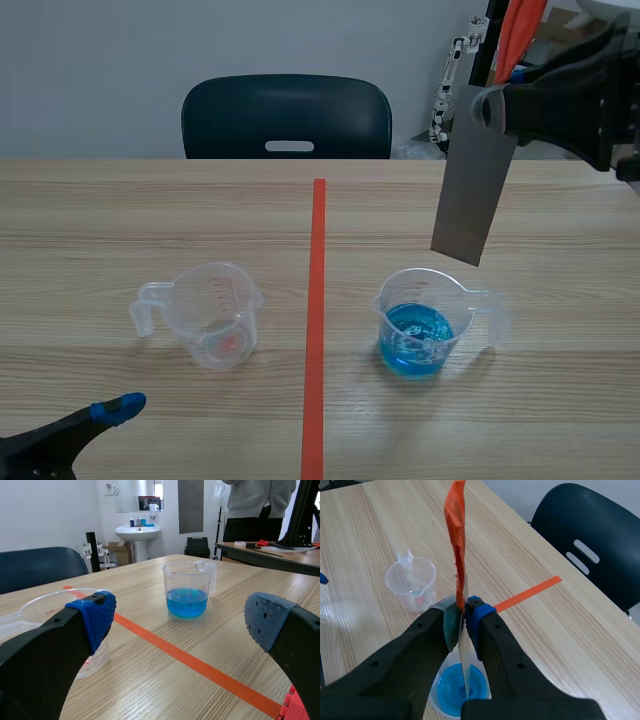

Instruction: Do the redox reaction experiment. raise the plate out of the solution

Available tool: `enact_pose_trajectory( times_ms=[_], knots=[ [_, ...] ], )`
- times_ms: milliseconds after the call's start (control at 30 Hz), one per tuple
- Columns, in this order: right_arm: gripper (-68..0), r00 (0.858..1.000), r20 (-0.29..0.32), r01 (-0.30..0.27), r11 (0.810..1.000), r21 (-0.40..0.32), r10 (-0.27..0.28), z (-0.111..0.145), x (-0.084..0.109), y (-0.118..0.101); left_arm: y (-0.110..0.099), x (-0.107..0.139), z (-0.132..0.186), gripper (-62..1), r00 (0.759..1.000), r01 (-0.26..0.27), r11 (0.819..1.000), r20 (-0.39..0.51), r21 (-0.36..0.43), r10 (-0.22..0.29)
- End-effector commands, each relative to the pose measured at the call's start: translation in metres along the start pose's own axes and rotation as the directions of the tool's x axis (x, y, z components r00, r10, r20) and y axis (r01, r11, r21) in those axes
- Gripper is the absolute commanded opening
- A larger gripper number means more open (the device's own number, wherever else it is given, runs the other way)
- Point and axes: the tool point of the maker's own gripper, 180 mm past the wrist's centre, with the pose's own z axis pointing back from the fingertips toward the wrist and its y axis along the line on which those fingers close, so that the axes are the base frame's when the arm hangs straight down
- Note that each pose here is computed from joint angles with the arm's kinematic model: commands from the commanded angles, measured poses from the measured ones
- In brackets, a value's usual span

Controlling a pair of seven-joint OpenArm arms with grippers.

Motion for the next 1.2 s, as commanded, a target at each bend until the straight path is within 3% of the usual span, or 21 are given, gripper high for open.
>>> enact_pose_trajectory(
  times_ms=[0,1167],
  knots=[
    [-66.9,0.999,0.03,-0.031,0.999,-0.006,0.032,0.0028,0.0149,-0.0035,0.0021,0.0075,-0.0004,-6.9,0.999,0.004,1.0,0.033,-0.006,-0.004],
    [-66.9,0.998,0.055,-0.031,0.999,-0.006,0.032,0.0029,0.0194,-0.0033,0.0021,0.0075,-0.0004,-6.9,0.999,0.004,1.0,0.033,-0.006,-0.004]
  ],
)
